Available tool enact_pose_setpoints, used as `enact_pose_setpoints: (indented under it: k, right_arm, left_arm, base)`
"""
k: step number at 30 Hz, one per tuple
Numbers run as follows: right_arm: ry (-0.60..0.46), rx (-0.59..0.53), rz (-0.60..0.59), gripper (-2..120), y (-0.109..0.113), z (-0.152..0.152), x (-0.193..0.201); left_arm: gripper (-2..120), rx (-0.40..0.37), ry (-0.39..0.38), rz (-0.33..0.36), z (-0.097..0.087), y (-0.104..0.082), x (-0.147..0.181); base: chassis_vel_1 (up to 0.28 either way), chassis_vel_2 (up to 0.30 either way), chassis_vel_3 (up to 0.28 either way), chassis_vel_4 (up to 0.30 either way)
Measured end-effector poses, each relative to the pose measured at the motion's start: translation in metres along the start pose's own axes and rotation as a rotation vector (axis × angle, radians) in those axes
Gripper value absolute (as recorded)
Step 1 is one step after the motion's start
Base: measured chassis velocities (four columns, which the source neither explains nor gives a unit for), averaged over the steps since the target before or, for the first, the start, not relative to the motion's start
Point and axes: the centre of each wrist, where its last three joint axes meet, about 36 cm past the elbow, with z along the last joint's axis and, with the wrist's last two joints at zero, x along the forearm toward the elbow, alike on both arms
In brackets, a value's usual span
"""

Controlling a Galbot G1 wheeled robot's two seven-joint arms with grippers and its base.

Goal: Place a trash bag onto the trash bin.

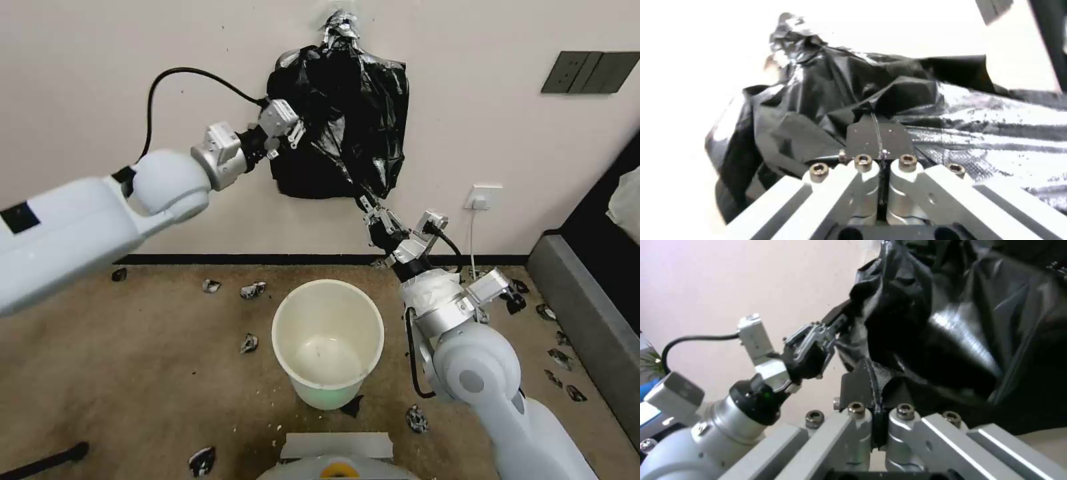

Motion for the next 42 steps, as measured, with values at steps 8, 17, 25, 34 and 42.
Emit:
enact_pose_setpoints:
  k: [8, 17, 25, 34, 42]
  right_arm:
    - [0.019, 0.006, 0.012, 12, 0.001, -0.001, 0.000]
    - [0.028, 0.027, 0.019, 45, 0.001, -0.004, -0.001]
    - [0.082, 0.145, 0.079, 73, 0.006, -0.012, 0.018]
    - [0.101, 0.441, 0.135, 99, 0.008, -0.049, 0.029]
    - [0.166, 0.659, 0.117, 100, 0.016, -0.098, -0.011]
  left_arm:
    - [0, 0.100, -0.010, -0.062, 0.016, -0.016, 0.014]
    - [0, 0.143, -0.020, -0.095, 0.019, -0.016, 0.014]
    - [0, 0.165, -0.030, -0.108, 0.022, -0.017, 0.017]
    - [0, 0.169, -0.043, -0.125, 0.024, -0.012, 0.030]
    - [0, 0.173, -0.055, -0.110, 0.019, -0.017, 0.031]
  base:
    - [0.000, 0.000, 0.000, 0.000]
    - [0.000, 0.000, 0.000, 0.000]
    - [0.000, 0.000, 0.000, 0.000]
    - [0.000, 0.000, 0.000, 0.000]
    - [0.000, 0.000, 0.000, 0.000]
